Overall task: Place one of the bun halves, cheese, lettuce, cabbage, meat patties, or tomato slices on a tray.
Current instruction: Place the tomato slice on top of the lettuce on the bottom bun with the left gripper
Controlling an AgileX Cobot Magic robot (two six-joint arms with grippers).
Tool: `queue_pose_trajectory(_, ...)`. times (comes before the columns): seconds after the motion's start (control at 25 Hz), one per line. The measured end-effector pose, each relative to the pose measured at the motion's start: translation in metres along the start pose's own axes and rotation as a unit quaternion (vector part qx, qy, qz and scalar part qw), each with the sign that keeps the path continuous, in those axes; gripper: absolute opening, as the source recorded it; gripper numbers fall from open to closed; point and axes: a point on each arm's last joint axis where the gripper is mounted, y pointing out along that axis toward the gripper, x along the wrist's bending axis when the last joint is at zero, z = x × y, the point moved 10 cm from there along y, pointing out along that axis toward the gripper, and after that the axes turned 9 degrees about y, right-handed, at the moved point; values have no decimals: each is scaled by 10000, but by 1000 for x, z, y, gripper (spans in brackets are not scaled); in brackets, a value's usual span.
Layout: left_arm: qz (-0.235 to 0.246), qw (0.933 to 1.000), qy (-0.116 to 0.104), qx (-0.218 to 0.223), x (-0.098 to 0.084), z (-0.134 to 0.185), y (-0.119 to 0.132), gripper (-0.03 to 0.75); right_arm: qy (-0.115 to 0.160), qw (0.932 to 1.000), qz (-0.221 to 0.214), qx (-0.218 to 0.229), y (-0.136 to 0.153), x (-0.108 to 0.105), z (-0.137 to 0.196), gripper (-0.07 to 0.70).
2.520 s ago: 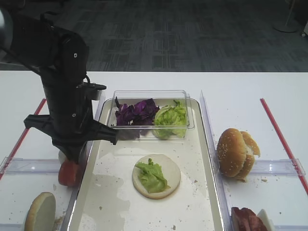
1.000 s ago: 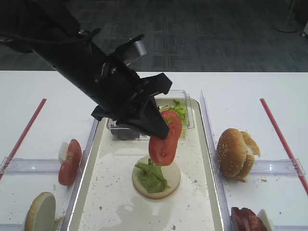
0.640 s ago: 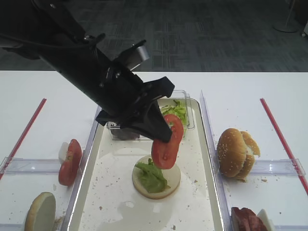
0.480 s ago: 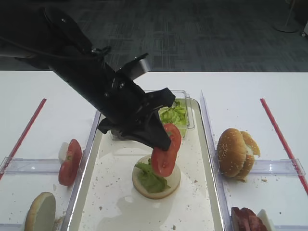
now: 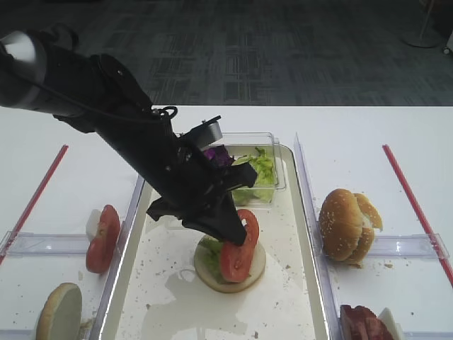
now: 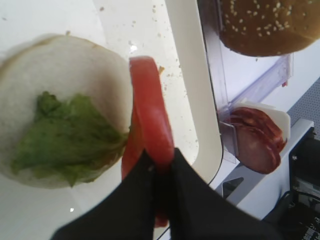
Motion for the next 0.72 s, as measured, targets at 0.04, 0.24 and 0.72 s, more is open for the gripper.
queue_pose_trajectory(0.04, -18, 10000, -17, -9, 2, -1, 1, 10, 0, 10000, 0, 0, 0, 0, 0, 679)
queue_pose_trajectory(0.24, -35, 9999, -94, 78, 9, 1, 9, 10, 0, 10000, 0, 0, 0, 0, 0, 679)
queue_pose_trajectory(0.72, -110, 9998, -147, 48, 12, -1, 9, 195, 0, 10000, 0, 0, 0, 0, 0, 679)
